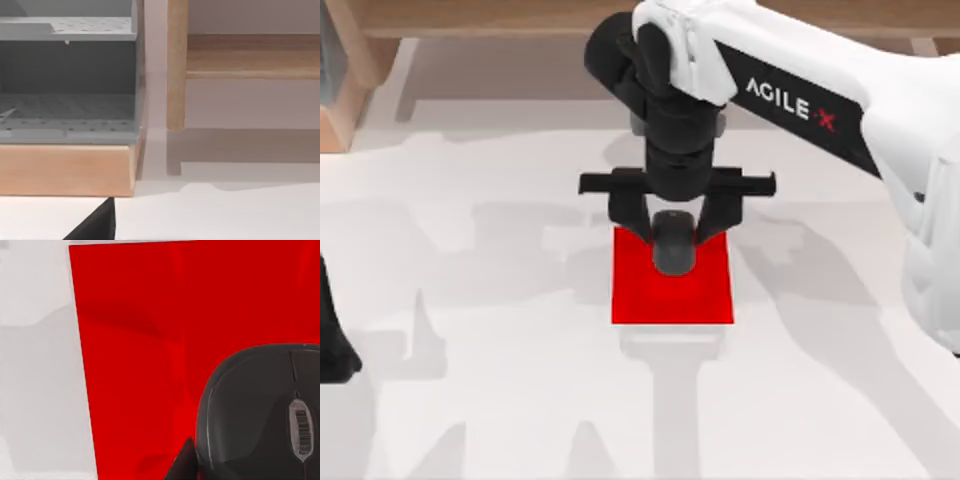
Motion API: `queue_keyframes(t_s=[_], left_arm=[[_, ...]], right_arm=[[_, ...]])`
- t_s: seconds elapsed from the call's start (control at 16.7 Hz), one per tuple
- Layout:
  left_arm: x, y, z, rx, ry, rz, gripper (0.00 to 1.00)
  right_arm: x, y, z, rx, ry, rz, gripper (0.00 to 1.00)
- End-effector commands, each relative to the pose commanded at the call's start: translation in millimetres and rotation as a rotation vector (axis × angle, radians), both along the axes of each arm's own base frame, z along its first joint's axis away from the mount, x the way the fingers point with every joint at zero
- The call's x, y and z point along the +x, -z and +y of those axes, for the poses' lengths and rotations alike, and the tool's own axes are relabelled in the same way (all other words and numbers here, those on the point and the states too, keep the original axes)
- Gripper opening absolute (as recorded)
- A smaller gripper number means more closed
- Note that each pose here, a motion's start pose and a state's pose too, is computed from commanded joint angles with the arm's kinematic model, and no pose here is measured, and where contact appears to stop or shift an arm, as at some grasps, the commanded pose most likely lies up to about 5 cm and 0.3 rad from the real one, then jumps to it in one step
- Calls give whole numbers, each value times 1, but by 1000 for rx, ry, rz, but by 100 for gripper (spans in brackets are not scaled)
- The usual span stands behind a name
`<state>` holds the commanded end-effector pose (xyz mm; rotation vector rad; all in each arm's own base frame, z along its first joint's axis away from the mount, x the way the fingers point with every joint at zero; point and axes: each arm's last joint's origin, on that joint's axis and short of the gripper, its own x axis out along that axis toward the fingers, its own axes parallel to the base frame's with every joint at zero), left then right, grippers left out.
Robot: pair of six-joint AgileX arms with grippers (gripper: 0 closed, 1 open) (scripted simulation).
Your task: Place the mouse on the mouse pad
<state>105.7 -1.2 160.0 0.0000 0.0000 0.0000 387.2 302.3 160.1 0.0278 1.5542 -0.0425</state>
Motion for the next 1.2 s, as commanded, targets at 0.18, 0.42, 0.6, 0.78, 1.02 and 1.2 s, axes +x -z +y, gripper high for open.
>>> queue_keyframes(t_s=[0.18, 0.42, 0.6, 0.78, 1.02, 1.2], left_arm=[[0, 0, 0, 0, 0, 0, 100], [0, 0, 0, 0, 0, 0, 100], [0, 0, 0, 0, 0, 0, 100], [0, 0, 0, 0, 0, 0, 100], [0, 0, 0, 0, 0, 0, 100], [0, 0, 0, 0, 0, 0, 100]], right_arm=[[0, 7, 0, 0, -1, -1, 0], [-1, 16, 0, 2, -2, -5, 0], [-1, 20, 1, -1, -2, -1, 0], [-1, 20, 1, -1, -2, -1, 8], [-1, 20, 1, -1, -2, -1, 38], [-1, 20, 1, -1, -2, -1, 60]])
